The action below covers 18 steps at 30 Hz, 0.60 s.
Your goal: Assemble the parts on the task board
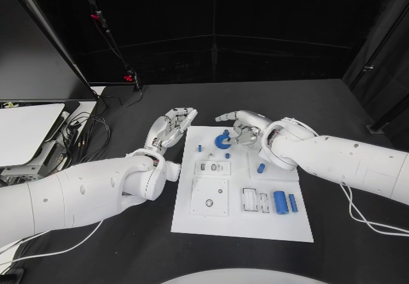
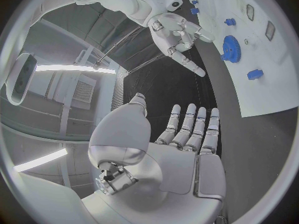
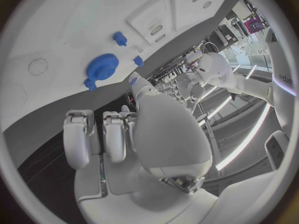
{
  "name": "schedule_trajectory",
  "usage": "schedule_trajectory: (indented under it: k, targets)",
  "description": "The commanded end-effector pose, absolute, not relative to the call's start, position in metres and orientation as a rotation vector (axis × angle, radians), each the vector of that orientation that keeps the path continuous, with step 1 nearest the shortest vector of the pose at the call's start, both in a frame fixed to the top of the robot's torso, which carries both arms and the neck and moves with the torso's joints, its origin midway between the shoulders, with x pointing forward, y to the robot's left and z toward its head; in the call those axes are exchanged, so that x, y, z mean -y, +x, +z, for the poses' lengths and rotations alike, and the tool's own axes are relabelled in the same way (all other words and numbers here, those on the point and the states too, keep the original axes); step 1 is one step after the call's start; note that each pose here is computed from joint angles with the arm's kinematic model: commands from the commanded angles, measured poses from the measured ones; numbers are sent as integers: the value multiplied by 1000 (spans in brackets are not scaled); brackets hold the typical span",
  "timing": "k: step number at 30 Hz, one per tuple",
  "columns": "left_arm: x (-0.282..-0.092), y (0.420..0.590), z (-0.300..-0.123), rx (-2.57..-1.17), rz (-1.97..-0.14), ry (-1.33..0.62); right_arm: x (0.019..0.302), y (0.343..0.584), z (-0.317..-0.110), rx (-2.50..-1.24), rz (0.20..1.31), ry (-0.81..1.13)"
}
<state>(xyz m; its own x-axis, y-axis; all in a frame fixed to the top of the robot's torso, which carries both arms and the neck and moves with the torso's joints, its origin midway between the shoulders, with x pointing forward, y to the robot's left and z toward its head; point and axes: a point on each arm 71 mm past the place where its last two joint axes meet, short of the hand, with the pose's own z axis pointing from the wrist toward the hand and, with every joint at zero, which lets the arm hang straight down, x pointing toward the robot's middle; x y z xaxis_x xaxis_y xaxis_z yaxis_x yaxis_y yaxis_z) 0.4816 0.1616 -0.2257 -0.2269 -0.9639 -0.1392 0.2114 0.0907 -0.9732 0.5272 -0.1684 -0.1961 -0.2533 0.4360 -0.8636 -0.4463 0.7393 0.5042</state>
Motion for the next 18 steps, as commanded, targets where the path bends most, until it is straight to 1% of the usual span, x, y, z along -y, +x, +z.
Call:
schedule_trajectory:
  k: [1, 5, 9, 13, 18]
  targets:
    - [-160, 476, -209, -1097, -1506, -684, 182, 521, -179, -1456, 982, 175]
    - [-160, 476, -209, -1098, -1504, -684, 204, 512, -171, -1428, 992, 238]
    - [-160, 477, -209, -1099, -1505, -685, 233, 504, -166, -1427, 964, 282]
    - [-160, 477, -209, -1099, -1504, -685, 258, 498, -164, -1422, 917, 296]
    - [-161, 477, -210, -1099, -1501, -685, 295, 491, -161, -1407, 822, 271]
